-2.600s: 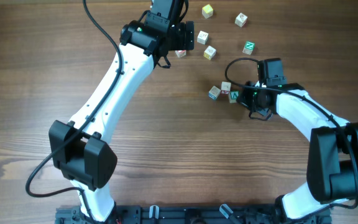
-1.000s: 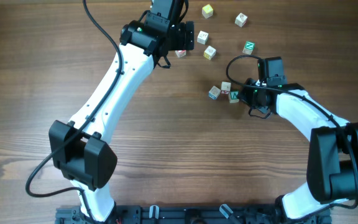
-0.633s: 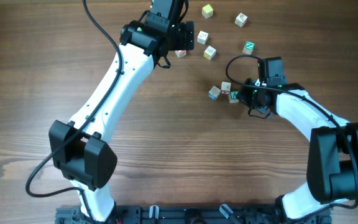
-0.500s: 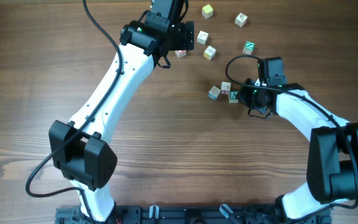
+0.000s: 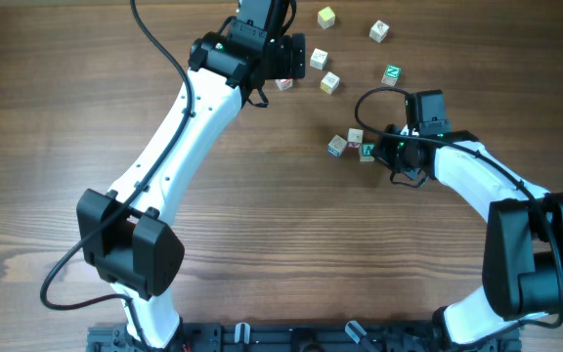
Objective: Form a circle
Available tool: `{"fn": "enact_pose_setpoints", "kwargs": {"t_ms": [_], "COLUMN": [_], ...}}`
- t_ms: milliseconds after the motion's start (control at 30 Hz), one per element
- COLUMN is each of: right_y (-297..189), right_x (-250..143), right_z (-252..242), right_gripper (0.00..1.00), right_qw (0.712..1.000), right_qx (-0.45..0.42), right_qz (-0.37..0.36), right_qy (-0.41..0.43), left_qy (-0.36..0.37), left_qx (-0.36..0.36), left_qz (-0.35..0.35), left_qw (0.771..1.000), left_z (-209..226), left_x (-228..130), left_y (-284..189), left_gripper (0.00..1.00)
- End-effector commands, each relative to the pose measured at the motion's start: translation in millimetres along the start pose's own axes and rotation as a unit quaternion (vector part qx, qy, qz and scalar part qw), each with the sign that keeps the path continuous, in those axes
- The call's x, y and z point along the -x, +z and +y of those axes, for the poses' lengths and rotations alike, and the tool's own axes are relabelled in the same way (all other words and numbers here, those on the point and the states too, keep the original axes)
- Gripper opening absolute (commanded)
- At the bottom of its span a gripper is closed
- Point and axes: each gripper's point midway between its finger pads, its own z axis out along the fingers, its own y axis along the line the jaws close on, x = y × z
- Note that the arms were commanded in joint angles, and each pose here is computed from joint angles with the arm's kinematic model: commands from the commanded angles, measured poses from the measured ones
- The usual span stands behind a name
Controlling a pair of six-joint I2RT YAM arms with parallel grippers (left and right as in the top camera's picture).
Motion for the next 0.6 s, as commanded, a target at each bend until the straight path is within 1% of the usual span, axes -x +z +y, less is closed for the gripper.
{"fn": "enact_pose_setpoints", "kwargs": {"t_ms": [0, 200, 300, 500, 567], "right_y": [-1, -1, -3, -24, -28], "right_x": [7, 14, 18, 38, 42], "right_z": [0, -7, -5, 18, 22], "right_gripper": [0.04, 0.04, 0.04, 0.05, 0.08], "right_qw": [1.000, 0.999, 0.999, 0.996, 0.995], "right_qx": [-0.004, -0.025, -0.022, 0.000, 0.004], "right_qz": [-0.009, -0.030, -0.036, -0.066, -0.073], "right_qy": [0.008, 0.006, 0.005, -0.061, -0.067], "left_qy": [0.000, 0.000, 0.000, 0.000, 0.000], "left_qx": [-0.003, -0.003, -0.003, -0.003, -0.003], "left_qz": [-0.021, -0.021, -0.021, -0.021, -0.021], "left_qw": [1.000, 1.000, 1.000, 1.000, 1.000], "left_z": [0, 0, 0, 0, 0], "left_x": [13, 13, 13, 13, 13], "left_y": [-14, -14, -14, -14, -14], "left_gripper": [1.00, 1.00, 1.00, 1.00, 1.00]}}
